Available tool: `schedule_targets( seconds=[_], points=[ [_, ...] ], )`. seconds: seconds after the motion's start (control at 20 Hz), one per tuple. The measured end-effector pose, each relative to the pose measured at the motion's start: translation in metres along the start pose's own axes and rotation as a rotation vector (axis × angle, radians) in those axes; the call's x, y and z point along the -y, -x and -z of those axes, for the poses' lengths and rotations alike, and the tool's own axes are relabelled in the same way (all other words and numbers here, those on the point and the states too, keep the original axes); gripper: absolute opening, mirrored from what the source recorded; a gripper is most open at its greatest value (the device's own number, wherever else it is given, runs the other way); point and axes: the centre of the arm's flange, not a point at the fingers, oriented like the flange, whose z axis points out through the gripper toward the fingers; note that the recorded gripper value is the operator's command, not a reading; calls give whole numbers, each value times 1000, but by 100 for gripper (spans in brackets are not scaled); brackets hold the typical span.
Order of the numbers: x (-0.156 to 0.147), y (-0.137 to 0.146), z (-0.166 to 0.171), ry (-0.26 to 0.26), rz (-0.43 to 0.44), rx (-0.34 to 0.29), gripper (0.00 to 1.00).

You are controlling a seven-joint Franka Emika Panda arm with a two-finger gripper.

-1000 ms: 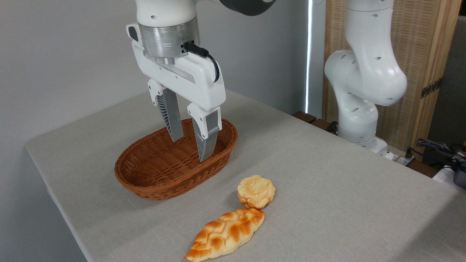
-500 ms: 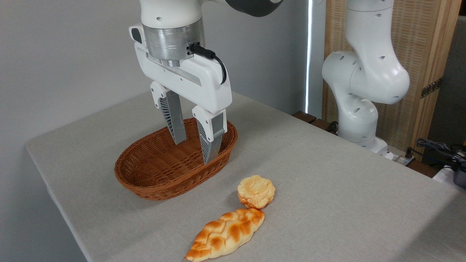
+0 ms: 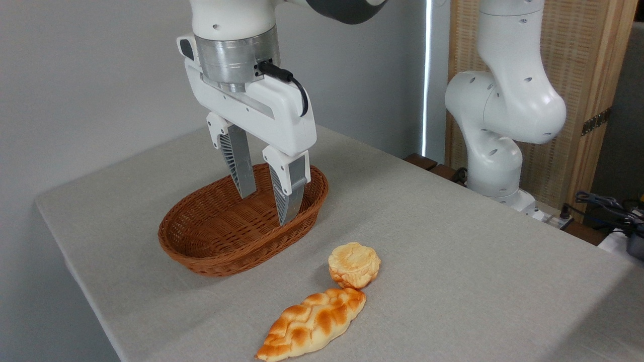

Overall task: Put bread into the basket
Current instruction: 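Move the gripper from the basket over to the round golden bun, then lower the gripper around the round bun and close on it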

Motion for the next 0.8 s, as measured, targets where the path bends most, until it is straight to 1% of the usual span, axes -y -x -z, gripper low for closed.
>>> schedule_targets(
  seconds=[0.1, 0.3, 0.5, 0.6, 0.8],
  points=[
    [-1, 2, -9, 11, 0, 16, 100],
    [-3, 16, -33, 11, 0, 79, 100],
    [-10, 39, -74, 3, -4, 143, 100],
    [-14, 49, -96, 19, -5, 172, 100],
    [-20, 64, -134, 54, -47, 245, 100]
  ],
)
